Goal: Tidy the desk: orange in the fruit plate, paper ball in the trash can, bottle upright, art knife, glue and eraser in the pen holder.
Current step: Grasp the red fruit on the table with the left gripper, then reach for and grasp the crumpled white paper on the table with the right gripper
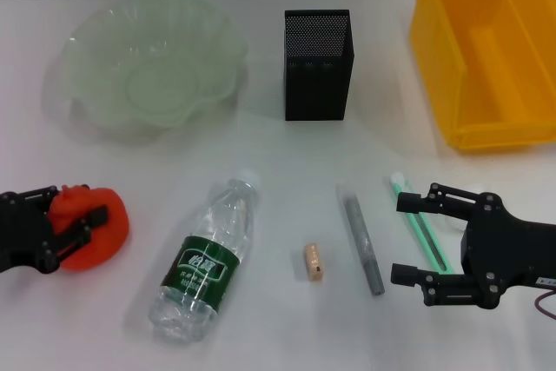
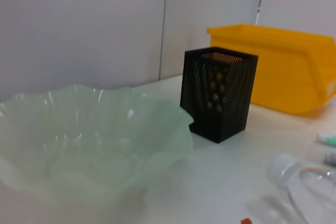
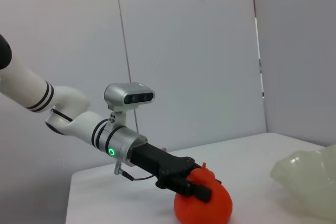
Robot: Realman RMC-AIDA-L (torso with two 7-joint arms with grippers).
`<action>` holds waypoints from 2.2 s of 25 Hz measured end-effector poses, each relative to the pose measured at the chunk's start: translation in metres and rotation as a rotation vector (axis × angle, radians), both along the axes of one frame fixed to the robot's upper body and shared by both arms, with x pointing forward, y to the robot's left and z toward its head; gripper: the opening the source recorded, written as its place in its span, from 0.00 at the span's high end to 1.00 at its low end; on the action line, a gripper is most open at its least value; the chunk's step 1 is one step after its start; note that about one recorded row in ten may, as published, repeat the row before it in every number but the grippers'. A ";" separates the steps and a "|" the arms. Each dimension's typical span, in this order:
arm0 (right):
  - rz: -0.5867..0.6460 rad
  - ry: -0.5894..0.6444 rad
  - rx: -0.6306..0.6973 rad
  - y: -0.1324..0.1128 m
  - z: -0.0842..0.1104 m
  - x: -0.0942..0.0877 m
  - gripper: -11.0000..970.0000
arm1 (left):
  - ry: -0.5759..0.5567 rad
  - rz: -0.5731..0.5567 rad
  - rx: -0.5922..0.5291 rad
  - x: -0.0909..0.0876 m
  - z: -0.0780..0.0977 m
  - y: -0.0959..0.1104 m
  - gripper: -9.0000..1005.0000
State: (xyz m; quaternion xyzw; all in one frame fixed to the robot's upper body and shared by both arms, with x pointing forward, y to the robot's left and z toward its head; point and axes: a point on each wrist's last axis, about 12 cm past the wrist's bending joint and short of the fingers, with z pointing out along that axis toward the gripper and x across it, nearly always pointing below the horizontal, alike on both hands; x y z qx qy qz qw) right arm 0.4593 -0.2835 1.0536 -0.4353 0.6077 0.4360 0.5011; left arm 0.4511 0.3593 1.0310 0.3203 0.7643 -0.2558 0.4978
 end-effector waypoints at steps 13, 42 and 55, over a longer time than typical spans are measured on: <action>-0.046 -0.017 0.075 -0.009 0.007 -0.008 0.14 | -0.258 0.012 -0.173 0.083 0.059 -0.033 0.70; -0.305 0.501 -0.786 0.006 0.158 0.078 0.14 | -0.220 -0.132 -0.193 0.050 0.040 -0.046 0.18; -0.370 0.537 -0.969 0.035 0.116 0.105 0.14 | -0.193 -0.100 -0.203 0.029 0.023 -0.043 0.18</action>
